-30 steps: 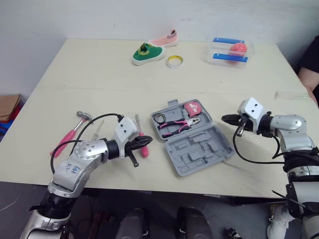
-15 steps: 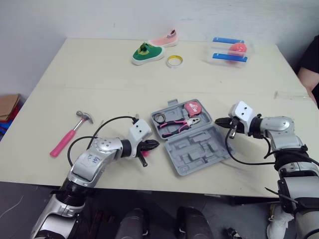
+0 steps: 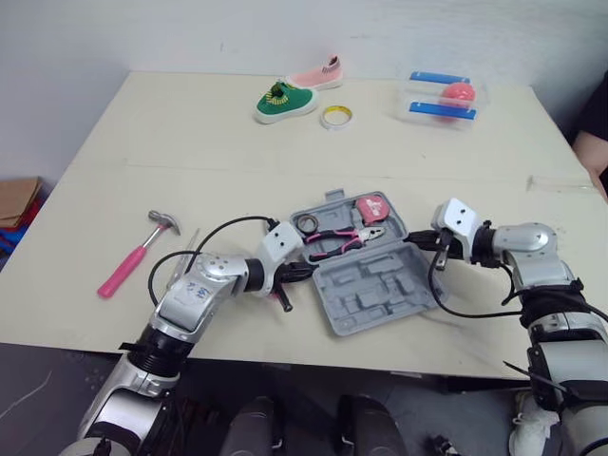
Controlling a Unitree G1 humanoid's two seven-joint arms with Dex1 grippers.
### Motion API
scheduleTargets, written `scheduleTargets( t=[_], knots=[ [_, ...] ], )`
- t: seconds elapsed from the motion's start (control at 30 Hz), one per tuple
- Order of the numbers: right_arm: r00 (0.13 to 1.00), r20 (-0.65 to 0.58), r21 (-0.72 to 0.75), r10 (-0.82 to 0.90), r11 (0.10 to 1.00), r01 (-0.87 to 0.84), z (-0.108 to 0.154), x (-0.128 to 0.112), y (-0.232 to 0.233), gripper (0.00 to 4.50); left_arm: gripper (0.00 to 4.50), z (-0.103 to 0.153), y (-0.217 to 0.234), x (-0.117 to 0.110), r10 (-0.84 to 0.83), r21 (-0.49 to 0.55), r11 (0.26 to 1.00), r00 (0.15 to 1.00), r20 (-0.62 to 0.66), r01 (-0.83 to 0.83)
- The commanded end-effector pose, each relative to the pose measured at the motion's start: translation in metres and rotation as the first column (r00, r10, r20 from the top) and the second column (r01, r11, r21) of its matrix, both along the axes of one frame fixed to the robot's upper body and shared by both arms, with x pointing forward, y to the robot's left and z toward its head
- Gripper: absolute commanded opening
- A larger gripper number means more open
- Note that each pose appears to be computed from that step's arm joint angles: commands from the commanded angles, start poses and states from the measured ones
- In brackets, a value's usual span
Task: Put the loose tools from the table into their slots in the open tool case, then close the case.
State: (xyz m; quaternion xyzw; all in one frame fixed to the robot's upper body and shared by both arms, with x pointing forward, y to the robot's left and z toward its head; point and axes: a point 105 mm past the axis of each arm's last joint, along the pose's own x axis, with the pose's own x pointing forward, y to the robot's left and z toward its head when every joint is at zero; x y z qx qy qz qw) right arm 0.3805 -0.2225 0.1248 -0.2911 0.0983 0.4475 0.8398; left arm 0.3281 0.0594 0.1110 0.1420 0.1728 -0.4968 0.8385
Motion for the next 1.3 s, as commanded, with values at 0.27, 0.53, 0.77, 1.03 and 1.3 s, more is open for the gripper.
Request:
scheduleTargets(
  t=[0.27,0.53,0.77,1.03,1.3],
  knots=[
    [0.998,-0.033,0.033,0.06,0.998,-0.059,-0.001,-0.045,-0.006,0.0,0.05,0.015,-0.008,0.002,-0.115,0.038,0.993,0.988,0.103,0.112],
    [0.999,-0.052,0.039,0.0,0.999,0.002,-0.007,-0.061,-0.011,0.0,0.05,0.016,-0.008,0.004,-0.14,0.046,0.99,0.983,0.117,0.135],
    [0.997,-0.071,0.059,-0.021,0.998,0.025,-0.008,-0.066,-0.013,0.0,0.05,0.023,-0.006,0.014,-0.117,0.047,0.993,0.984,0.136,0.112],
    [0.996,-0.05,0.016,-0.078,0.997,0.079,-0.006,-0.066,-0.035,0.0,0.05,0.031,0.012,0.021,-0.128,0.104,0.988,0.981,0.143,0.114],
    [0.984,0.063,0.088,-0.168,0.983,0.162,0.036,-0.097,-0.093,1.27,0.72,0.098,0.09,0.002,-0.06,-0.087,0.991,0.926,0.374,0.099]
  ],
)
